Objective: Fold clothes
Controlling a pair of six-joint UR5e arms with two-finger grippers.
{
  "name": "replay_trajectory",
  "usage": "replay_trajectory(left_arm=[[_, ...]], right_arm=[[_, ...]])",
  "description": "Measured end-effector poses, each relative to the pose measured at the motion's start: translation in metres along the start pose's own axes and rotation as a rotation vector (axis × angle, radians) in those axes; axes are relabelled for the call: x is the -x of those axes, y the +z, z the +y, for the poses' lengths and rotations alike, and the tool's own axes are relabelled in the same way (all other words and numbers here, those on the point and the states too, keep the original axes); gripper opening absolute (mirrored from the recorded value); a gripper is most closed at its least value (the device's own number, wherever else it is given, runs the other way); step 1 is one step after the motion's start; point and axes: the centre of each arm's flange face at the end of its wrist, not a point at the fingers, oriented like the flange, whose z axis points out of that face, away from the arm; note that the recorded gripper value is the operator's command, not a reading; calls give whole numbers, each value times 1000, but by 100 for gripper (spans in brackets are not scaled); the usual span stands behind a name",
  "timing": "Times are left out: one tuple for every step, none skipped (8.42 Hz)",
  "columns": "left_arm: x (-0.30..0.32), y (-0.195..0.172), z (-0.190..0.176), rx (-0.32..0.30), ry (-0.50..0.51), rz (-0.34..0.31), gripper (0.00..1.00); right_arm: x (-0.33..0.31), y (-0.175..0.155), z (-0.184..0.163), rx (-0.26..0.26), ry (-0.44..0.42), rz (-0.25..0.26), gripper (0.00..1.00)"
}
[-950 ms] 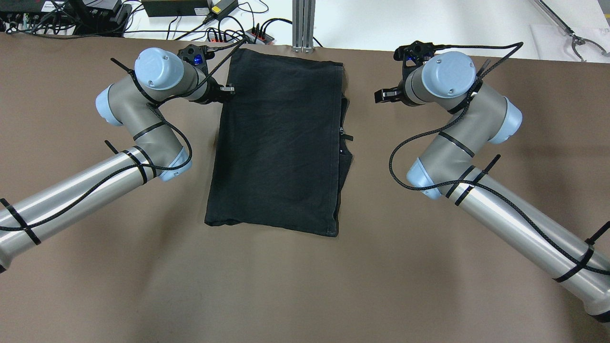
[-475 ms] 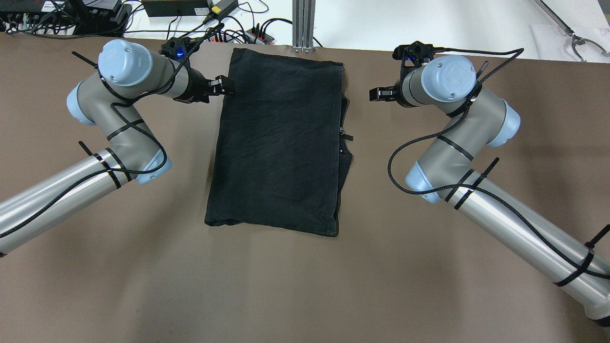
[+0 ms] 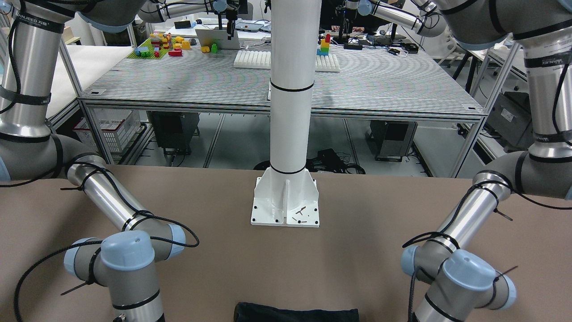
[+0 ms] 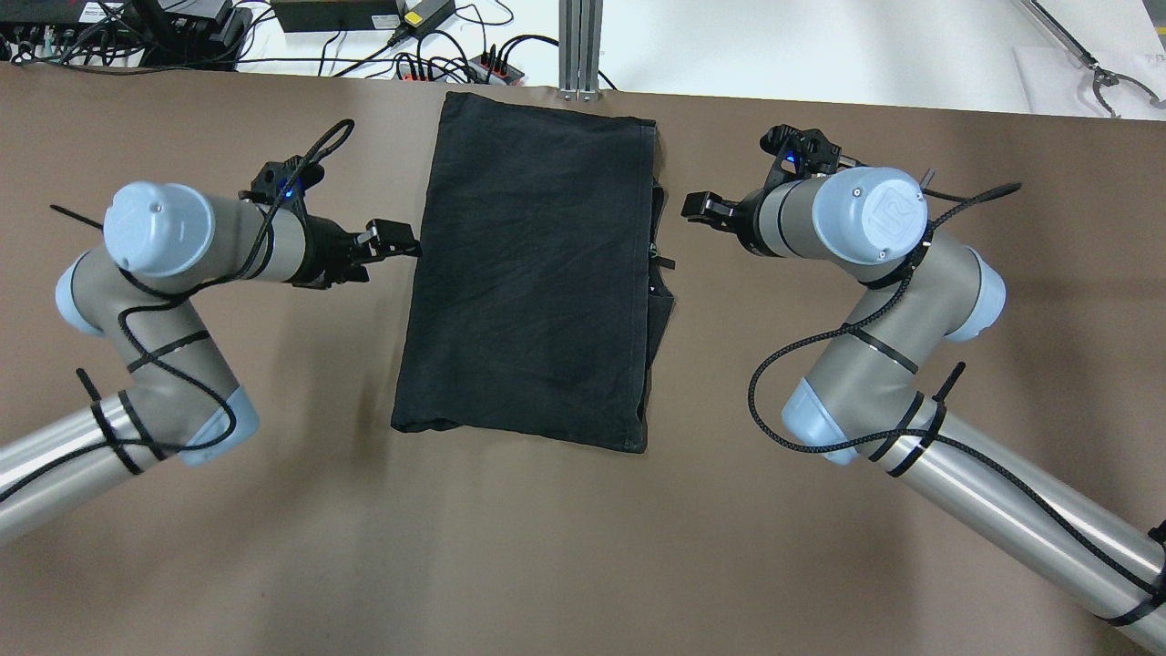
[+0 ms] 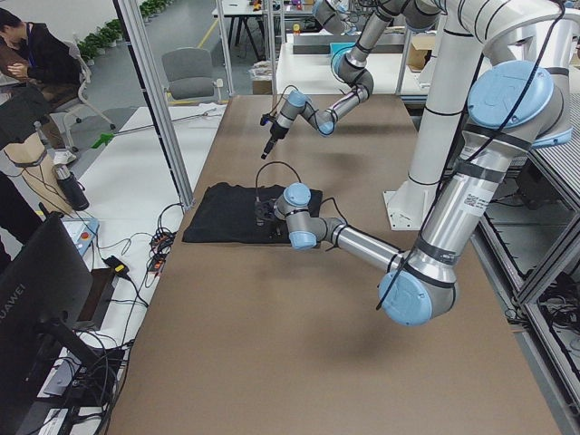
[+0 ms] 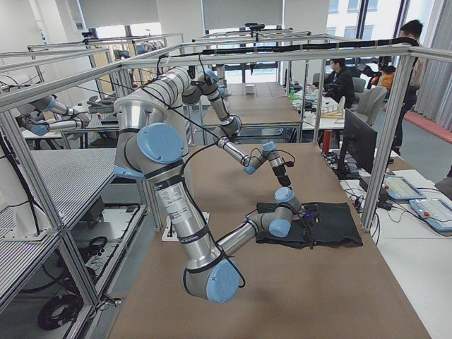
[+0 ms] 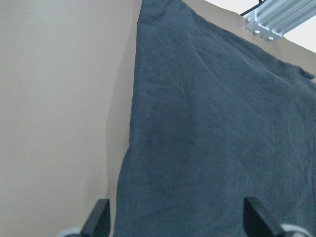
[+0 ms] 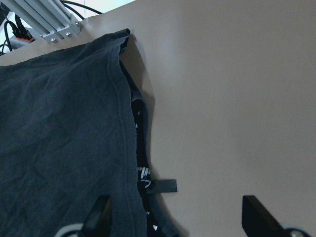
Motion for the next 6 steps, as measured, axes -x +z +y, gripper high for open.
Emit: replay_trajectory(left_arm=[[7,-5,38,13,-49,9,94],[12,-6,72,28,-97,11,94],[14,-1,102,39,-142,7,94],[17,10,131,39,-173,-6,94],[20,20,148,32,-187,-19,94],[24,26,156,27,-194,-32,94]], right_arm=[[7,-4,17,15,87,-18,93],[13,-6,27,24,166,-33,93],[17,-8,35,29,233,-56,93],[20,-9,40,29,280,-81,93],[20,-10,42,28,301,-92,93],[19,-9,44,28,310,-96,93]])
